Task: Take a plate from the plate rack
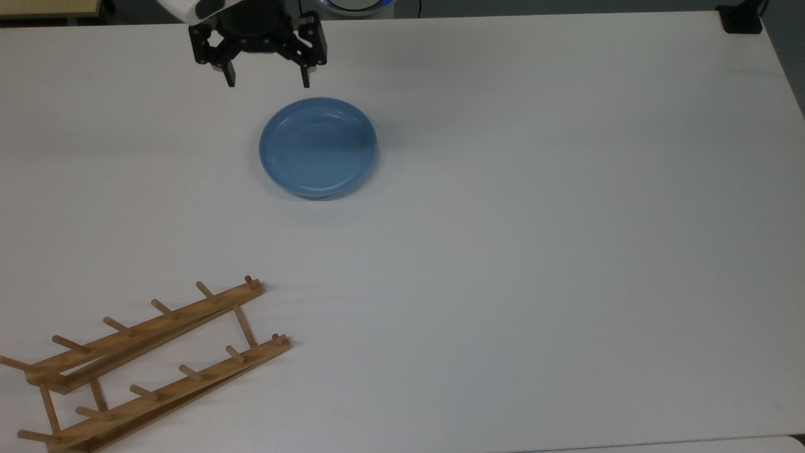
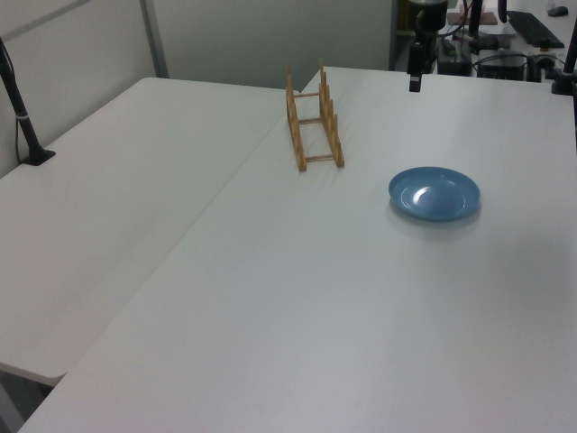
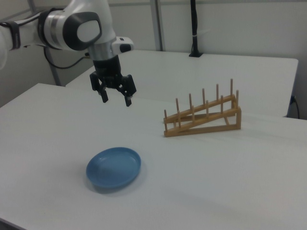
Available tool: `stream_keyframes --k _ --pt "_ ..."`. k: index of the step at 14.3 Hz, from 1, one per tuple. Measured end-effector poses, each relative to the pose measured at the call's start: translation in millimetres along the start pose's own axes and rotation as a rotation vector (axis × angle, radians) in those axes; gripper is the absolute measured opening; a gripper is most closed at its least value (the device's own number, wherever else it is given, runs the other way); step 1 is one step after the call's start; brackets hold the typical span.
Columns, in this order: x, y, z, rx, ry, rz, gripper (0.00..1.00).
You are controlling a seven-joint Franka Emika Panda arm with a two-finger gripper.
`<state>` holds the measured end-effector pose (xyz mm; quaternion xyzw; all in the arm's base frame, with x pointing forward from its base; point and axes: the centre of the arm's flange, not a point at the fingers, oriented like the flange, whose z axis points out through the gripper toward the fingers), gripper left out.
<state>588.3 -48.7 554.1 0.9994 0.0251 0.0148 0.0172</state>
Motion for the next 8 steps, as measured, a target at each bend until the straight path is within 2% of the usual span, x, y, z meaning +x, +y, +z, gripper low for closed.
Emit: stream_keyframes --k 3,8 --pt "-5 -9 -10 0.001 -0.002 0.005 1.0" --pt "-7 -20 -10 0.002 -0.014 0.136 1.0"
